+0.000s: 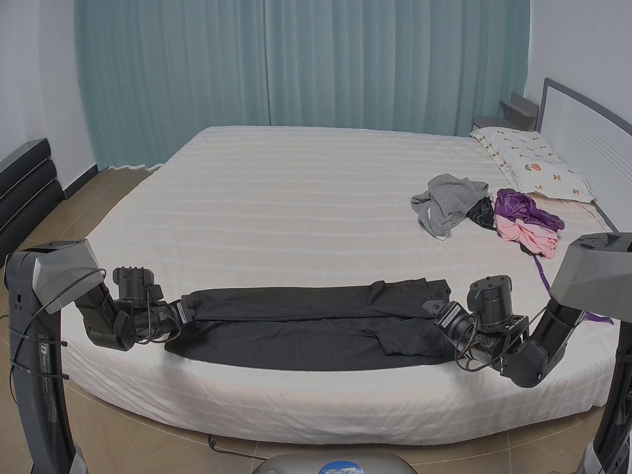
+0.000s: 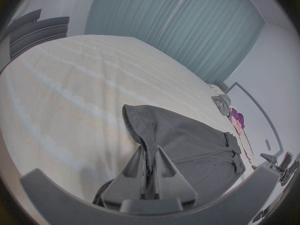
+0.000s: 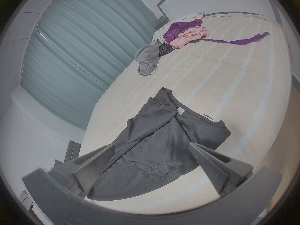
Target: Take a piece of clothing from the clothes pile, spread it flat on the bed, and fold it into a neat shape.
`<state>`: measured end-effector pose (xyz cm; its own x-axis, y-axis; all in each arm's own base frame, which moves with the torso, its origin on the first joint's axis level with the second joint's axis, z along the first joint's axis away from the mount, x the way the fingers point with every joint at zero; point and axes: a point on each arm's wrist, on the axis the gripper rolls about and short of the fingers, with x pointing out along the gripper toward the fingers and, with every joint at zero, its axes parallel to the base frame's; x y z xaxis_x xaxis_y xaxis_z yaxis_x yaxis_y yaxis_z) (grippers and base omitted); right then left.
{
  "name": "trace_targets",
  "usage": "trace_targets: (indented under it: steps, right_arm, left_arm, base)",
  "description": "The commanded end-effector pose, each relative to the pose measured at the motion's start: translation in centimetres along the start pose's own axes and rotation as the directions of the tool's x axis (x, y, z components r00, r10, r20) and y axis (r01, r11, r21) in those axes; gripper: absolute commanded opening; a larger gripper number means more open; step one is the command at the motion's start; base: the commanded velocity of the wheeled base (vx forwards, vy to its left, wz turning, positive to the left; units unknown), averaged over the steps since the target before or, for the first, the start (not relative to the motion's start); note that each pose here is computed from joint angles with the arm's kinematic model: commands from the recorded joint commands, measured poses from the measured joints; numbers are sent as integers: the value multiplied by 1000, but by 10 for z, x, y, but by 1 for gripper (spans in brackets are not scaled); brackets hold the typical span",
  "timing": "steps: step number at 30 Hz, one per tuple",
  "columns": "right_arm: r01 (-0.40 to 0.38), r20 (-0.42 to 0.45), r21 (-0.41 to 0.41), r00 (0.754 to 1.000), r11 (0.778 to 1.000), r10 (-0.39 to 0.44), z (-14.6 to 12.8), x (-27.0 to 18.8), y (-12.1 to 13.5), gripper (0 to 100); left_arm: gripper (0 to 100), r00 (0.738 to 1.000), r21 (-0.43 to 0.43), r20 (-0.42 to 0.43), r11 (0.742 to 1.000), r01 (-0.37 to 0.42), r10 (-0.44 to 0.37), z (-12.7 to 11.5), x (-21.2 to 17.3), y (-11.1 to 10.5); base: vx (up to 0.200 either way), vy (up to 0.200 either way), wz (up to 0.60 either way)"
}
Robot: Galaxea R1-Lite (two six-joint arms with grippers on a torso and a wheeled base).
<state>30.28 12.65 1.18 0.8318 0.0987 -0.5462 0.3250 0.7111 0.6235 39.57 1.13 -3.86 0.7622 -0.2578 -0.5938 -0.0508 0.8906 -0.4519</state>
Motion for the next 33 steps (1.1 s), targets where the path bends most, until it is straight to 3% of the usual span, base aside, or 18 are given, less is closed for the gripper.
trace_targets:
  steps: [1, 11, 21, 33]
  right_arm:
    - [-5, 5, 1, 1000, 1000, 5, 0, 0, -1, 100]
    - [-3, 32, 16, 999, 1000, 3, 9, 1, -4, 100]
    - [-7, 37, 17, 999, 1000, 7, 10, 1, -3, 100]
    - [0, 31, 14, 1000, 1000, 0, 8, 3, -4, 100]
  left_arm:
    - [0, 1000, -8, 13, 1000, 20, -20, 4, -1, -10]
    - [0, 998, 5, 29, 999, 49, -49, 9, -14, -28]
    - [0, 997, -3, 72, 1000, 8, -8, 9, -17, -53]
    - [0, 995, -59, 93, 998, 39, -34, 11, -22, -74]
  base:
    - [0, -200, 0]
    - [0, -200, 0]
    - [0, -200, 0]
    - [0, -200, 0]
